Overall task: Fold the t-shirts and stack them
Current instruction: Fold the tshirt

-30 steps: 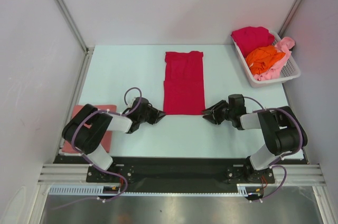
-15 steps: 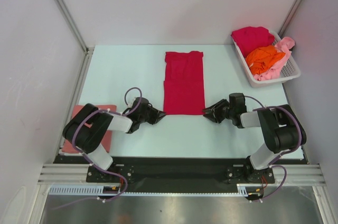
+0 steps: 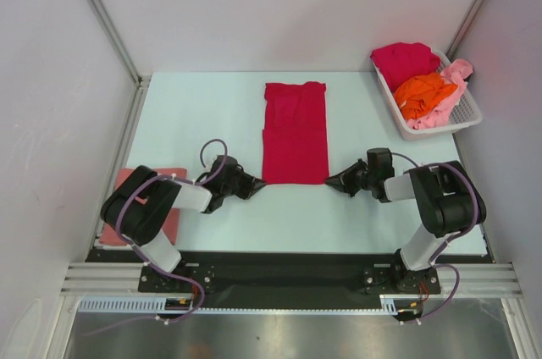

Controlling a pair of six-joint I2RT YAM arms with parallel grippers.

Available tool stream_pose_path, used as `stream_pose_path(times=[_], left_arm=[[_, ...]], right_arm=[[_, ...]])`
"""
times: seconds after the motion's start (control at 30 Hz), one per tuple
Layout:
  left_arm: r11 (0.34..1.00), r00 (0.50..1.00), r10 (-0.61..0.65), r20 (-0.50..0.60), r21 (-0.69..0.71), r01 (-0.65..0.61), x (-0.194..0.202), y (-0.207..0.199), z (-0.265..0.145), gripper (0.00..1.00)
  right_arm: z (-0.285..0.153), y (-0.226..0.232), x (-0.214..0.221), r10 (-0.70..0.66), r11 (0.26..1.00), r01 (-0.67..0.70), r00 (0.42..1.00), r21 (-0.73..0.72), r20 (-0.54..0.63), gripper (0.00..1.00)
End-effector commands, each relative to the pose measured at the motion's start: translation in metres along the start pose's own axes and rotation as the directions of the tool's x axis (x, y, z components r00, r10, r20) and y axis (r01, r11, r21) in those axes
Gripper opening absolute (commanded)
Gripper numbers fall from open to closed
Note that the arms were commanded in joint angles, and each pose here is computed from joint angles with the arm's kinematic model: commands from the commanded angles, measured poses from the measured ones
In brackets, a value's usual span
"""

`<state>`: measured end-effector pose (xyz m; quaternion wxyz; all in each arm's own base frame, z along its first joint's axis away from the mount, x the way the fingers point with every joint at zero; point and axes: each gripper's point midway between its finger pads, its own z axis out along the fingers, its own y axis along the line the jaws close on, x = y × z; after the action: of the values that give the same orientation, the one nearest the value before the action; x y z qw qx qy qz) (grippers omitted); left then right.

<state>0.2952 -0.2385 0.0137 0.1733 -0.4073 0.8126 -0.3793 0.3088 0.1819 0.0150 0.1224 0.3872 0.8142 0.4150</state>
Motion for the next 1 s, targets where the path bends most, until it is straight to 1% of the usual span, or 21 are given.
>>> stream_pose_path(times=[0.0, 0.1, 0.13, 0.2, 0.23, 0.27, 0.37, 0.4, 0.43, 0.47, 0.5, 0.57, 0.6, 0.67, 0.7, 0.73, 0.8, 0.83, 0.87, 0.93, 0.97], left_arm=[[0.997, 0.997, 0.070, -0.032, -0.042, -0.071, 0.005, 0.011, -0.003, 0.00], [0.996, 0.996, 0.089, -0.027, -0.026, -0.090, 0.007, 0.010, -0.016, 0.00], [0.995, 0.996, 0.091, -0.022, -0.031, -0.092, 0.007, 0.012, -0.021, 0.00], [0.995, 0.995, 0.099, -0.002, -0.011, -0.099, 0.008, 0.013, -0.034, 0.00], [0.994, 0.994, 0.106, -0.002, -0.017, -0.106, 0.009, 0.017, -0.038, 0.00], [0.993, 0.993, 0.122, 0.004, -0.003, -0.122, 0.011, 0.015, -0.045, 0.00], [0.991, 0.991, 0.130, -0.003, -0.023, -0.130, 0.022, 0.030, -0.055, 0.00], [0.990, 0.990, 0.139, -0.010, 0.004, -0.139, 0.030, 0.026, -0.061, 0.00], [0.990, 0.990, 0.140, -0.015, 0.004, -0.140, 0.034, 0.029, -0.064, 0.00], [0.991, 0.991, 0.135, -0.020, -0.006, -0.135, 0.038, 0.037, -0.067, 0.00], [0.988, 0.987, 0.154, -0.040, -0.011, -0.154, 0.049, 0.042, -0.072, 0.00], [0.988, 0.988, 0.155, -0.018, -0.006, -0.155, 0.052, 0.046, -0.082, 0.00], [0.985, 0.984, 0.174, -0.030, 0.008, -0.174, 0.062, 0.046, -0.088, 0.00], [0.985, 0.985, 0.173, -0.006, 0.030, -0.173, 0.064, 0.044, -0.098, 0.00], [0.980, 0.980, 0.196, -0.021, 0.039, -0.195, 0.073, 0.045, -0.103, 0.00], [0.978, 0.979, 0.206, 0.001, 0.040, -0.205, 0.071, 0.045, -0.109, 0.00], [0.976, 0.977, 0.215, -0.016, 0.043, -0.214, 0.081, 0.048, -0.117, 0.00], [0.975, 0.977, 0.213, -0.006, 0.057, -0.213, 0.081, 0.046, -0.122, 0.00], [0.974, 0.976, 0.219, -0.009, 0.066, -0.218, 0.084, 0.044, -0.125, 0.00], [0.965, 0.965, 0.259, -0.025, 0.050, -0.258, 0.091, 0.048, -0.131, 0.00], [0.959, 0.961, 0.277, -0.021, 0.066, -0.275, 0.094, 0.039, -0.135, 0.00]], right_arm=[[0.000, -0.032, 0.004, -0.056, 0.990, 0.056, 0.998, 0.131, -0.003, 0.00], [-0.011, -0.046, 0.014, -0.069, 0.981, 0.073, 0.997, 0.181, -0.025, 0.00], [-0.017, -0.038, 0.016, -0.088, 0.985, 0.090, 0.996, 0.150, -0.019, 0.00], [-0.026, -0.039, 0.021, -0.096, 0.983, 0.099, 0.995, 0.153, -0.022, 0.00], [-0.033, -0.034, 0.024, -0.129, 0.983, 0.130, 0.992, 0.134, -0.015, 0.00], [-0.037, -0.038, 0.026, -0.134, 0.979, 0.134, 0.991, 0.155, -0.010, 0.00], [-0.050, -0.033, 0.034, -0.166, 0.976, 0.164, 0.986, 0.144, 0.002, 0.00], [-0.054, -0.034, 0.037, -0.168, 0.975, 0.166, 0.986, 0.148, 0.000, 0.00], [-0.058, -0.036, 0.046, -0.177, 0.972, 0.177, 0.984, 0.153, -0.018, 0.00], [-0.064, -0.030, 0.050, -0.191, 0.973, 0.190, 0.982, 0.133, -0.003, 0.00], [-0.069, -0.029, 0.055, -0.201, 0.971, 0.200, 0.980, 0.131, -0.004, 0.00], [-0.078, -0.040, 0.069, -0.185, 0.969, 0.185, 0.983, 0.162, -0.014, 0.00], [-0.087, -0.034, 0.073, -0.196, 0.972, 0.195, 0.981, 0.132, 0.002, 0.00], [-0.096, -0.043, 0.083, -0.182, 0.972, 0.182, 0.983, 0.147, -0.010, 0.00], [-0.103, -0.044, 0.088, -0.177, 0.976, 0.176, 0.984, 0.125, -0.008, 0.00], [-0.108, -0.051, 0.093, -0.170, 0.975, 0.171, 0.985, 0.141, -0.020, 0.00], [-0.119, -0.050, 0.106, -0.190, 0.976, 0.193, 0.981, 0.104, -0.034, 0.00], [-0.124, -0.060, 0.108, -0.182, 0.973, 0.185, 0.983, 0.141, -0.035, 0.00], [-0.128, -0.061, 0.110, -0.183, 0.973, 0.186, 0.983, 0.136, -0.035, 0.00], [-0.140, -0.059, 0.117, -0.190, 0.975, 0.193, 0.981, 0.109, -0.043, 0.00], [-0.143, -0.058, 0.119, -0.196, 0.975, 0.200, 0.980, 0.101, -0.044, 0.00]])
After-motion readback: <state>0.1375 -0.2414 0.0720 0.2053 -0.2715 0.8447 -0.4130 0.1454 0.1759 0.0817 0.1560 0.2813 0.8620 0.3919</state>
